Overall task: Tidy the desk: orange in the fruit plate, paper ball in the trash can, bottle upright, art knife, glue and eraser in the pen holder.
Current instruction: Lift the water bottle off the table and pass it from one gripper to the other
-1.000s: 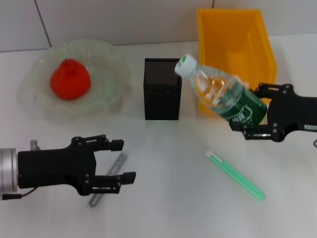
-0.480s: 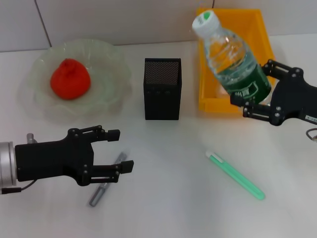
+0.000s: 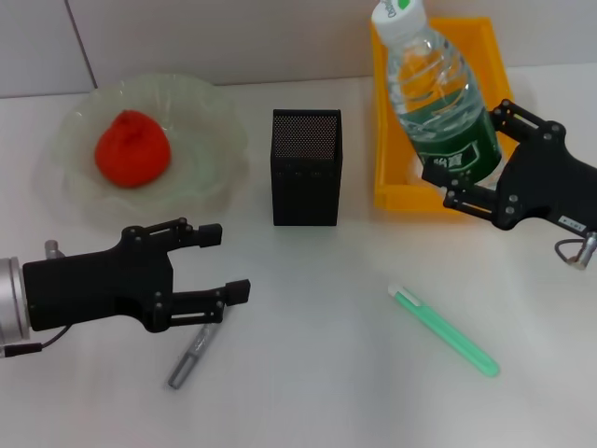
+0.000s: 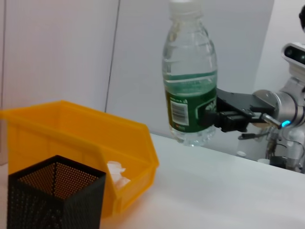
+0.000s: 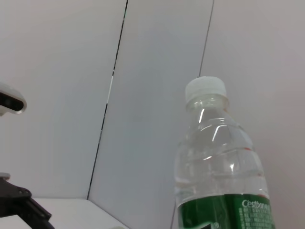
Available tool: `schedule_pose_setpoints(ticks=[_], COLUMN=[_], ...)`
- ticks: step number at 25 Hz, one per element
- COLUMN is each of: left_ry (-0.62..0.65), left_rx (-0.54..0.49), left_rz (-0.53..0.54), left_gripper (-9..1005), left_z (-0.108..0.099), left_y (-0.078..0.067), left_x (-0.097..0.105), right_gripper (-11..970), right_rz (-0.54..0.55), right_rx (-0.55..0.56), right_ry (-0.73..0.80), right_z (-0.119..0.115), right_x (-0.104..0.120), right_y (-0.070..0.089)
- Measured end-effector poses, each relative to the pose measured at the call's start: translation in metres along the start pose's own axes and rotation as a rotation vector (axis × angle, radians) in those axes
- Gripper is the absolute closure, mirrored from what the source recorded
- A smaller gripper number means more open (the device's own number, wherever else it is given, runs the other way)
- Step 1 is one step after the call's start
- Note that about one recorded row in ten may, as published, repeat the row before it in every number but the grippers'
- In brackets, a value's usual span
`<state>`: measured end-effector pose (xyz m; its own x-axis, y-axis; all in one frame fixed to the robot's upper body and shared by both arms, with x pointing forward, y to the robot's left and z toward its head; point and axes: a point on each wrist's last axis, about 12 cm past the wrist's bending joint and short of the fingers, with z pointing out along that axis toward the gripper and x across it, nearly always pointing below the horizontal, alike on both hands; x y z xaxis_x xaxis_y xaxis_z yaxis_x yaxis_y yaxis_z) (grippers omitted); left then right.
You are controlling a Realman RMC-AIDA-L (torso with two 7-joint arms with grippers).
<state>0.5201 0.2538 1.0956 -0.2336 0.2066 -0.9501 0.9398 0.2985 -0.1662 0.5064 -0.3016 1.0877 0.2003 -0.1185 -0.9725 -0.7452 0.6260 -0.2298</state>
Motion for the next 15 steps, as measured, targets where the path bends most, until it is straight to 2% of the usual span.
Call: schedule_pose_setpoints(ticks=[15], left_ry=[-0.144], left_rx=[-0.056], left_rz=[0.027], left_gripper=[223], left_z=[-0.005], left_y=[0.0], left_x=[-0.003], right_gripper=[189], right_rz=[-0.014], right_rx=[0.005], right_ry=[-0.078], right_z=[0.008], right_x=[0.011], right_y=[0.016])
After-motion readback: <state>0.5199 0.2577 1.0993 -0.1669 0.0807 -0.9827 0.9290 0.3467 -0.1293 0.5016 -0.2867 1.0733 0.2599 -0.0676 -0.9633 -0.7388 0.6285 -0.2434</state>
